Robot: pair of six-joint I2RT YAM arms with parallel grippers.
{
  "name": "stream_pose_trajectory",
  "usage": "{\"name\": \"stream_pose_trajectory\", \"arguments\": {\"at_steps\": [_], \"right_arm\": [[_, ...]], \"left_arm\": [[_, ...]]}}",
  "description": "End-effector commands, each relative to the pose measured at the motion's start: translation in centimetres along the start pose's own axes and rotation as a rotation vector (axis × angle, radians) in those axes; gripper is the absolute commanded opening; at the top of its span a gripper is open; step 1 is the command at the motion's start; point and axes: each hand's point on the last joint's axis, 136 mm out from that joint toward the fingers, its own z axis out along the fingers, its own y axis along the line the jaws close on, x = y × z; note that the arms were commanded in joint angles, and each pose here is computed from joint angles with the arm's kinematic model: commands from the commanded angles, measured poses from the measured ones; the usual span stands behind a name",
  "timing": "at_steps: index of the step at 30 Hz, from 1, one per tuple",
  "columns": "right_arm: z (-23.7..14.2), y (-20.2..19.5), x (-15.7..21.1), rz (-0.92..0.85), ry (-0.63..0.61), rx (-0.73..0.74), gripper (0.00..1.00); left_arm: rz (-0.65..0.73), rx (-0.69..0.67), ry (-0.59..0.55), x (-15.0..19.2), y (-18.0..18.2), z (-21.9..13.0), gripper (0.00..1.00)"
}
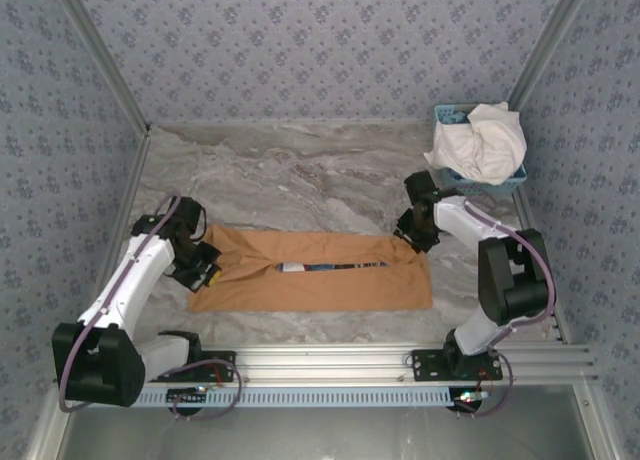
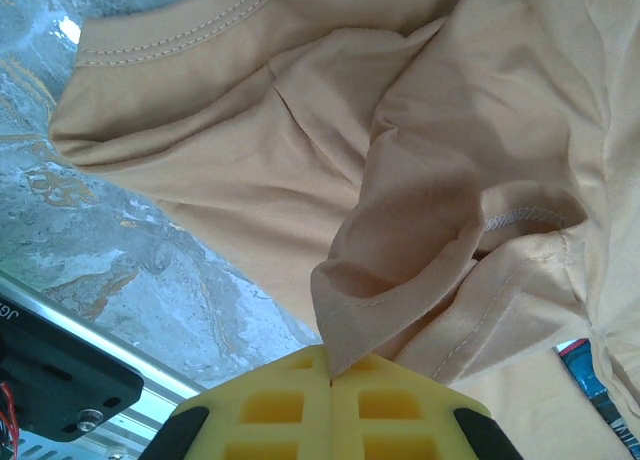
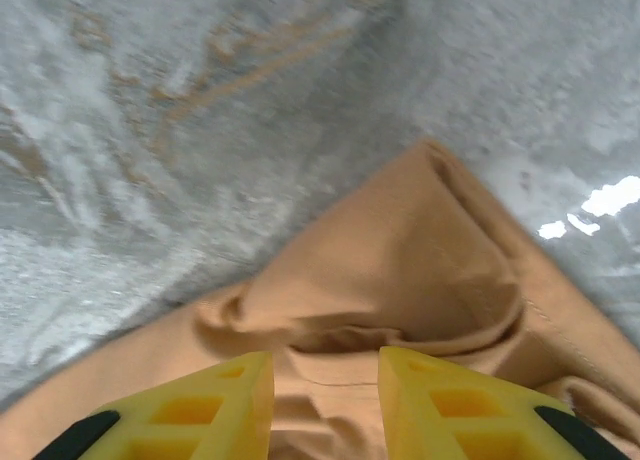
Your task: Fold and stack the t-shirts
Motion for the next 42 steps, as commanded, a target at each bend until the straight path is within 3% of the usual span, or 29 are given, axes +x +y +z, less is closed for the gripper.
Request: {"name": "stream_pose_trajectory", "arguments": {"at_steps": [1, 15, 21, 23, 25, 30, 35, 42], "right_arm": [[-0.4, 0.0, 0.2, -0.021, -0.005, 0.071, 0.34], [2.5, -2.6, 1.9, -0.092, 0.061, 0.206, 0.33], [3.0, -3.0, 1.8, -0.120, 0.056, 0.224, 0.37], [3.0, -3.0, 1.8, -0.128, 0.059, 0.227, 0.31], [2.6, -3.0, 1.7, -0.131, 0.043, 0.226, 0.15], [0.4, -2.8, 0.8, -0.147, -0.016, 0.223, 0.00], [-2.1, -2.1, -1.1, -0.149, -0.079, 0.186, 0.00], [-4.7, 1.2, -5.8, -0.141, -0.158, 0.067, 0.00]], "left_arm": [[0.025, -0.006, 0.011, 0.2, 0.1, 0.3, 0.00], [0.029, -0.002, 0.023, 0.3, -0.1, 0.6, 0.00], [0.027, 0.000, 0.019, 0.3, -0.2, 0.6, 0.00], [0.026, -0.001, 0.019, 0.3, -0.2, 0.6, 0.00], [0.028, -0.001, 0.017, 0.3, -0.2, 0.6, 0.00], [0.038, 0.015, -0.002, 0.0, -0.9, 0.0, 0.00], [0.095, 0.063, -0.073, -1.8, -4.0, -2.2, 0.00], [0.225, 0.200, -0.150, -5.9, -14.0, -5.9, 0.00]]}}
